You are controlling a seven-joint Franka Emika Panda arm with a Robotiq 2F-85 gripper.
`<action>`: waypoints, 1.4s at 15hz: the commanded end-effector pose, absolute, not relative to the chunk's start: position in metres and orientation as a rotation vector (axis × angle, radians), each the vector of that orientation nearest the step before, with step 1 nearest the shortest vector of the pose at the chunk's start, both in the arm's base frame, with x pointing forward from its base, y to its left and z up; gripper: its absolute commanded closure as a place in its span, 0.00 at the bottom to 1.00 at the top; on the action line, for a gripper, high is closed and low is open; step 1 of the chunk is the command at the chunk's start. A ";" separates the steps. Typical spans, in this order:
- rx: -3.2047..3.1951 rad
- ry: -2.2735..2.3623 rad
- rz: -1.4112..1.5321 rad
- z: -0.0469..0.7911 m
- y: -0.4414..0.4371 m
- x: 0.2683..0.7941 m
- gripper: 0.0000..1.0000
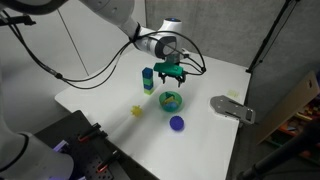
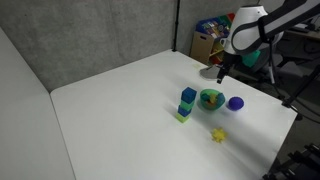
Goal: Put the dark green toy on top of the stacked toy blocks
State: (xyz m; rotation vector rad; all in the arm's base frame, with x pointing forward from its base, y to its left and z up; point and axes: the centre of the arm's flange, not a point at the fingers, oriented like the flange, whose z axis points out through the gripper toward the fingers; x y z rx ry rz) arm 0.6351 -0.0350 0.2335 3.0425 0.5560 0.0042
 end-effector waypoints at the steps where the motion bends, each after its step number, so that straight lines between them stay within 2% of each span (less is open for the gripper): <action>1: 2.982 0.770 0.068 0.219 -0.040 0.668 0.00; 21: 2.879 1.113 0.196 0.146 -0.014 0.666 0.00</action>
